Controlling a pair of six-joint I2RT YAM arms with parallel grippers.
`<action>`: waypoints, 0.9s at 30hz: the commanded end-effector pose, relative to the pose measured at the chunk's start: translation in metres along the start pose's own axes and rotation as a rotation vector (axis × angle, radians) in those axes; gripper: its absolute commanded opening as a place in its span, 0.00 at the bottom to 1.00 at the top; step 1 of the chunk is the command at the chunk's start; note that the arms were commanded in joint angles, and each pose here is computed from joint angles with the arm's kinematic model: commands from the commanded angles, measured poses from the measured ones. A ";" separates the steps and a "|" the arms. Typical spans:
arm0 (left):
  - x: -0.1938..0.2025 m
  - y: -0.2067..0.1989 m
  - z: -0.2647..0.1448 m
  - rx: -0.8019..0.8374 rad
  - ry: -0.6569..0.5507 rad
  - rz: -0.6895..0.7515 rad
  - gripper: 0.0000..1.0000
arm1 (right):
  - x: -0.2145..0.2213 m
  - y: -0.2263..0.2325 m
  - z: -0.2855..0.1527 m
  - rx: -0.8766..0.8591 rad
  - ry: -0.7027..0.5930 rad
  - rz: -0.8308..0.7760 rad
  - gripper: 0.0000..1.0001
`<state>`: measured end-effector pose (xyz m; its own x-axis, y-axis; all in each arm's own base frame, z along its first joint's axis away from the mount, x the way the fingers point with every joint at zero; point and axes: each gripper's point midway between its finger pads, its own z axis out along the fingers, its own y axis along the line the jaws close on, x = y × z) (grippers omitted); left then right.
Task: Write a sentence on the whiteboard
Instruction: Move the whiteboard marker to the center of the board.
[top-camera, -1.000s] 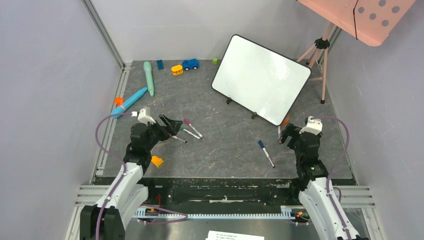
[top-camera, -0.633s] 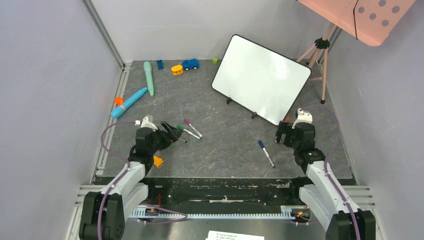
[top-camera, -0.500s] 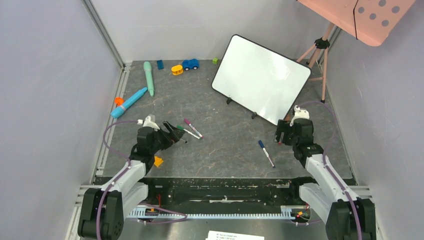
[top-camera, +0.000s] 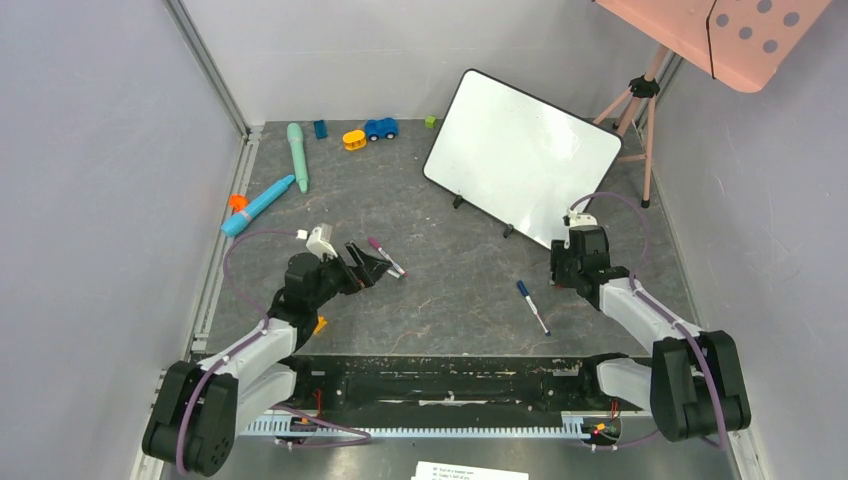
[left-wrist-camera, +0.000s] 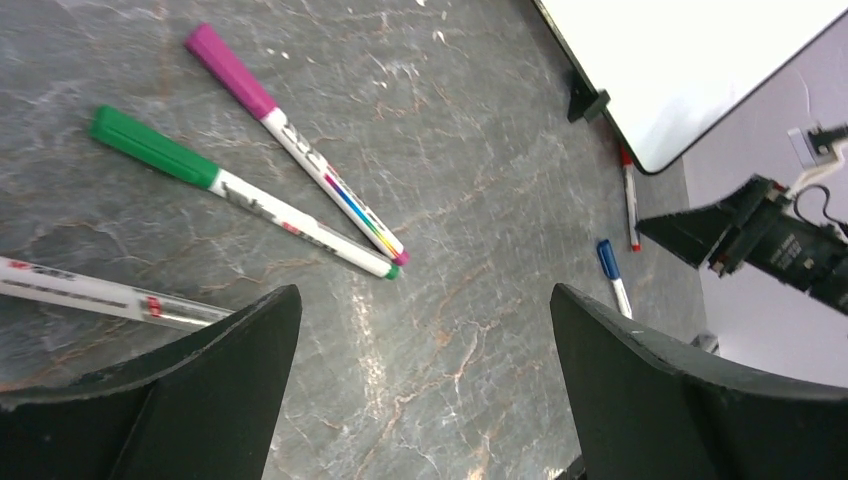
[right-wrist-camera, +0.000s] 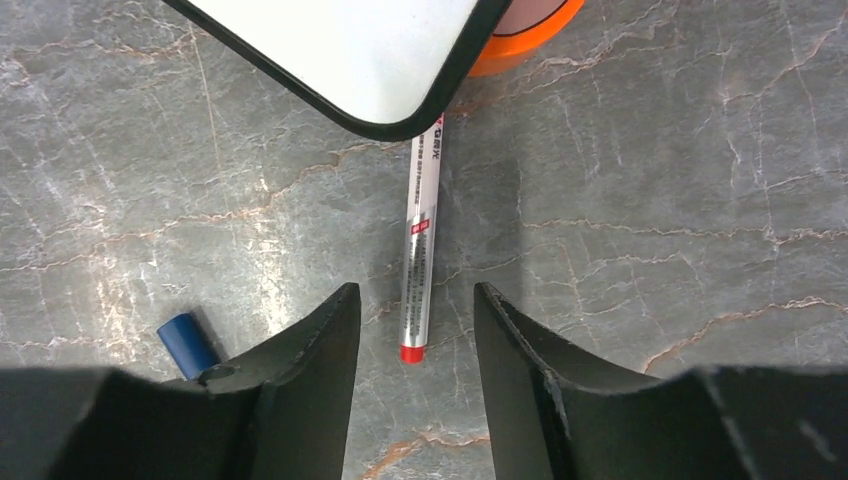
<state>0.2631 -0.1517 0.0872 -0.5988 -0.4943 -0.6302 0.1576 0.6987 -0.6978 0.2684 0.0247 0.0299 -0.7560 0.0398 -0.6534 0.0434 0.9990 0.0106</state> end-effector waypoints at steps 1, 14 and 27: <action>-0.005 -0.027 0.003 0.104 -0.013 0.034 1.00 | -0.019 -0.002 0.002 0.027 -0.025 -0.009 0.43; 0.002 -0.040 0.006 0.144 0.011 0.056 1.00 | 0.003 -0.005 0.013 0.063 0.066 0.030 0.29; 0.005 -0.045 0.006 0.158 0.021 0.055 1.00 | 0.029 -0.020 -0.017 0.202 0.161 0.251 0.00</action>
<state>0.2510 -0.1803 0.0917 -0.6346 -0.4345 -0.6391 0.2530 0.6646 -0.7031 0.2495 0.0143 0.0155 -0.8089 0.1937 -0.5552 0.2289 0.9734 0.0060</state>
